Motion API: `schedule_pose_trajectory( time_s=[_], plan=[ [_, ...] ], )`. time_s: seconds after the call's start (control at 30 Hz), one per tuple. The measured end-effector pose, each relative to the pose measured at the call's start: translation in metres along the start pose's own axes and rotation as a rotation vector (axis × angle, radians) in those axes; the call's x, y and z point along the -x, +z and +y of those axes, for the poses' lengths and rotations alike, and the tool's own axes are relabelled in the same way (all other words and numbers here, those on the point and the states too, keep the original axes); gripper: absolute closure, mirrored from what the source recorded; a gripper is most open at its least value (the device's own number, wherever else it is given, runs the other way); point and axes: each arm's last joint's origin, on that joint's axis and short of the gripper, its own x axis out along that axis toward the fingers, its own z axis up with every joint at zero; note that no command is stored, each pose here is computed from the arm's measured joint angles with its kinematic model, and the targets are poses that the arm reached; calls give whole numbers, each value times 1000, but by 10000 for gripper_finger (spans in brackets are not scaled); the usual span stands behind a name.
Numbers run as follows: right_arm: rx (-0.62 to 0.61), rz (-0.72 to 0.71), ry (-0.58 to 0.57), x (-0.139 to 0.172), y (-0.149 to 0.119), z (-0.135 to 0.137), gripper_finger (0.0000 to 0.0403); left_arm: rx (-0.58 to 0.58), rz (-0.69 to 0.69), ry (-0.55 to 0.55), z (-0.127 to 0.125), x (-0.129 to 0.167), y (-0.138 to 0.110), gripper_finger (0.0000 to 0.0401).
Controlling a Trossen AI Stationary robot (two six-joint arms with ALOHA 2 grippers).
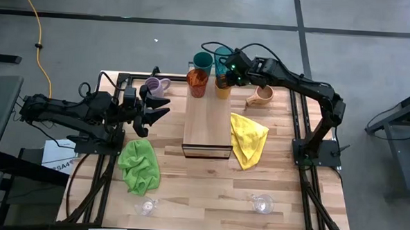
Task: Stack small to large cups/mugs on shelf
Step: Put the orange plastic cup on the shelf, then put the violet mug on the shelf
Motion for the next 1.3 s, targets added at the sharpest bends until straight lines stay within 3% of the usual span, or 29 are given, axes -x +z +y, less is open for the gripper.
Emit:
schedule_pose_trajectory(
  time_s=[0.27,0.53,0.8,0.9,1.1,1.3],
  plan=[
    [77,-32,9,9,3,-2,318,0,1,0,0,0,0,229],
    [175,-37,6,37,2,-14,318,0,0,0,0,0,0,229],
    [417,186,-179,71,-29,-39,318,0,1,1,0,0,0,229],
    [452,218,-196,78,-48,-51,318,1,4,1,0,0,0,229],
    [316,265,-10,71,-116,-100,318,52,53,18,2,0,-5,229],
    [67,126,378,66,-156,-125,318,59,151,60,6,1,-15,229]
  ],
)
